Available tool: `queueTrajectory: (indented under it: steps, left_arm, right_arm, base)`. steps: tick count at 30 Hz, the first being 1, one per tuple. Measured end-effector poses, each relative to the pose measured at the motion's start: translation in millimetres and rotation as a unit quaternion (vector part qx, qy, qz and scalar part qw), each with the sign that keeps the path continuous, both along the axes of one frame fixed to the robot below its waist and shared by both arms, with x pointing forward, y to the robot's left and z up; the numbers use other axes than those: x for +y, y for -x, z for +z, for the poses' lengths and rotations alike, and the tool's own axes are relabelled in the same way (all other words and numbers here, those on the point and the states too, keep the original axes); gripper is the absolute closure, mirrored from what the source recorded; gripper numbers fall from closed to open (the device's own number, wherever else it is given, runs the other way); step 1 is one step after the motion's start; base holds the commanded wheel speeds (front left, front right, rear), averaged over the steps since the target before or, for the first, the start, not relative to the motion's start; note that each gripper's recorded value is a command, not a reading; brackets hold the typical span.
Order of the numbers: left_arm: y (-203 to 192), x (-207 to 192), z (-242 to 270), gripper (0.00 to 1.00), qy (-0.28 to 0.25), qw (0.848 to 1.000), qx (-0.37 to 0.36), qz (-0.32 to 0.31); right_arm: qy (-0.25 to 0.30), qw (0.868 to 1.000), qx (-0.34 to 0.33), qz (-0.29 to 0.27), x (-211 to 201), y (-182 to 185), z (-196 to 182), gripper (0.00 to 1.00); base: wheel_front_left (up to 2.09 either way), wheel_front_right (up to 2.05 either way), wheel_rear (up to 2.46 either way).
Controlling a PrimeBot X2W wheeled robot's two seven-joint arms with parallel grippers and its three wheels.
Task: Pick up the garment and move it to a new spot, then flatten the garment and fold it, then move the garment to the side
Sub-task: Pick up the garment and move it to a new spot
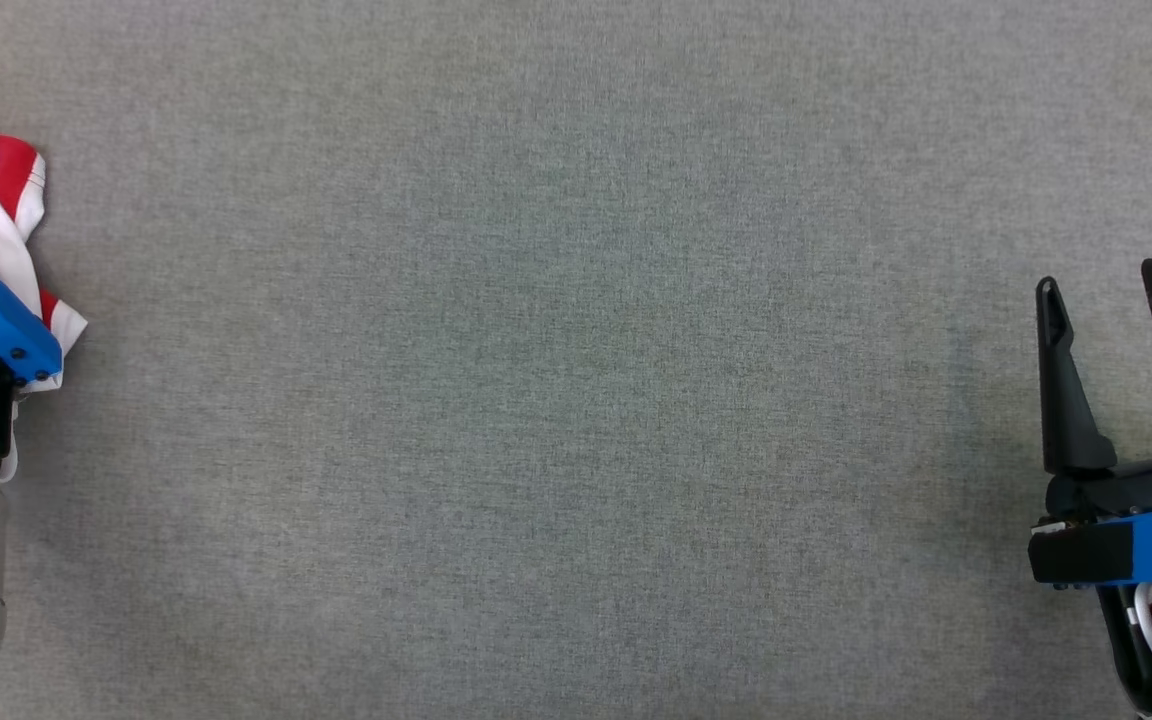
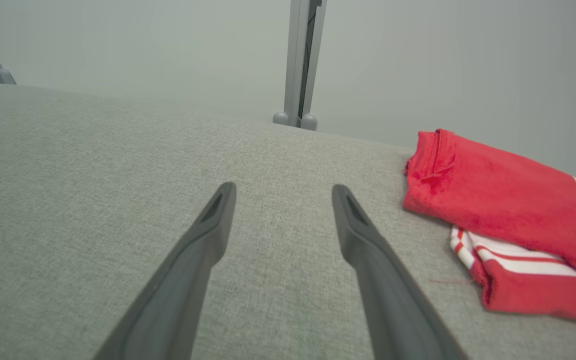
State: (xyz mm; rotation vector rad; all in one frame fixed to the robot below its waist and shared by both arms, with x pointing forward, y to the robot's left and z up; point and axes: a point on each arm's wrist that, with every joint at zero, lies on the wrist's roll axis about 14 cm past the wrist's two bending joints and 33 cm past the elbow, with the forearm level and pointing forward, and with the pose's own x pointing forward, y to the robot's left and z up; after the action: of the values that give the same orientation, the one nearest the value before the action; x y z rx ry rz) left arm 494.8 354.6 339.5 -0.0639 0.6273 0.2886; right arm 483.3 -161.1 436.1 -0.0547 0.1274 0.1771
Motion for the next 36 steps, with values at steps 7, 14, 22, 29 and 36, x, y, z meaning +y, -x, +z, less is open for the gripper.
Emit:
queueTrajectory:
  steps: [7, 14, 22, 29, 36]
  left_arm:
    - [-27.7, 3.5, 75.6, 1.00, -0.053, 0.989, -0.130, -0.041]
    - [-64.8, -37.4, 175.9, 1.00, -0.082, 0.952, -0.271, -0.118]
    - [-82.4, -160.0, 294.2, 1.00, -0.057, 0.864, -0.432, -0.252]
    - [-58.5, -288.2, 366.5, 1.00, -0.002, 0.778, -0.504, -0.374]
    - [-22.4, -387.3, 379.7, 1.00, 0.067, 0.723, -0.508, -0.463]
  right_arm:
    - [-0.019, 1.000, -0.019, 0.000, 6.2, 7.8, 17.2, 0.00]
    - [-0.044, 0.998, -0.035, -0.007, 8.1, 22.7, 32.6, 0.00]
    - [-0.057, 0.996, -0.050, -0.039, -9.5, 47.8, 44.5, 0.00]
    - [-0.061, 0.993, -0.061, -0.085, -38.8, 73.4, 51.2, 0.00]
    - [-0.065, 0.987, -0.069, -0.130, -66.5, 96.7, 55.2, 0.00]
  base:
    - [0.00, 0.00, 0.00]
    - [0.00, 0.00, 0.00]
    - [0.00, 0.00, 0.00]
    - [0.00, 0.00, 0.00]
    - [0.00, 0.00, 0.00]
